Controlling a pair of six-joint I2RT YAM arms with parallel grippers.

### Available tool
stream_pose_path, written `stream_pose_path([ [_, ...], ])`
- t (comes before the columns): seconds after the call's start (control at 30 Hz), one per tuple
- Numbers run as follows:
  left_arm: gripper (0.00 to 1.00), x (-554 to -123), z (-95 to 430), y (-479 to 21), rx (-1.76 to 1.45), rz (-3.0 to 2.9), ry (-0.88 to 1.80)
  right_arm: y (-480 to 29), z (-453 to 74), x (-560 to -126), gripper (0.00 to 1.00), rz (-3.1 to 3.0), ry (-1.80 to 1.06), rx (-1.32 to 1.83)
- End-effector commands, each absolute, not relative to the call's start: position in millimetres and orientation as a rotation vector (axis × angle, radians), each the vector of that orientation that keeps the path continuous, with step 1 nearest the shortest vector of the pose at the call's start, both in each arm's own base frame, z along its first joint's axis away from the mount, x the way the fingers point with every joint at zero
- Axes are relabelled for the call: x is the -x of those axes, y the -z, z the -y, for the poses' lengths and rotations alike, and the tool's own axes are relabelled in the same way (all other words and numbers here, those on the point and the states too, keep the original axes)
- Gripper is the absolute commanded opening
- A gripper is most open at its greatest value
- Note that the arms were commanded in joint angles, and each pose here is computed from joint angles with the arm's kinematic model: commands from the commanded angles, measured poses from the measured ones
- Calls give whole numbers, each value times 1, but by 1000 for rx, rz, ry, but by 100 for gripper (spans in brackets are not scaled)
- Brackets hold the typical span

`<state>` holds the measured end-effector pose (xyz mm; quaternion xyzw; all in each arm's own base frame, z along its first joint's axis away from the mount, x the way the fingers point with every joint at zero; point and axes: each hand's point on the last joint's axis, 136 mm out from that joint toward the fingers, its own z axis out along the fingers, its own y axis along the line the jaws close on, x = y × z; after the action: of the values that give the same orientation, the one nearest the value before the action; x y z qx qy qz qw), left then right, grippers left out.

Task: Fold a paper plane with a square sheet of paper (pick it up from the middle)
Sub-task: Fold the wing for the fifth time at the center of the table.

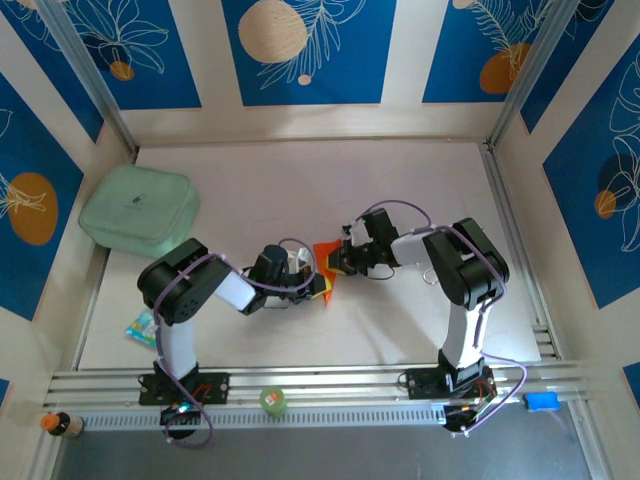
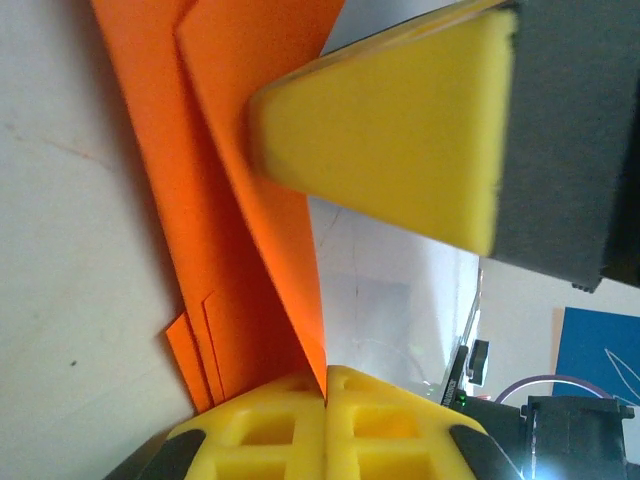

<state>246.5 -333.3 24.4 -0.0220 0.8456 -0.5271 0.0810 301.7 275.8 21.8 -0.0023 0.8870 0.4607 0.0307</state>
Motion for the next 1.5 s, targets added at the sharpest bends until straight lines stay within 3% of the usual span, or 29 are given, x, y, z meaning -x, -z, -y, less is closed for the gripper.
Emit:
stream_pose_path([
  [0.0,0,-213,287,55,252,-2850,1262,-11,-273,-295,11,-2789,-1389,-24],
  [0.23,0,-211,286,56,238,-2865,1250,-1,-270,-290,11,-2828,-1365,-60],
  [0.4,0,-211,287,54,217,-2857,1255,-22,-268,-296,15,-2764,-1393,-58],
  [0.8,0,-202,308,23,-111,-2721,1484,-50,-223,-280,17,-2656,-1324,-177],
  [1.07,0,-198,300,33,13,-2727,1484,-61,-247,-263,14,-2629,-1398,7],
  [1.47,0,-196,291,46,132,-2847,1363,-48,-268,-282,12,-2685,-1385,58],
])
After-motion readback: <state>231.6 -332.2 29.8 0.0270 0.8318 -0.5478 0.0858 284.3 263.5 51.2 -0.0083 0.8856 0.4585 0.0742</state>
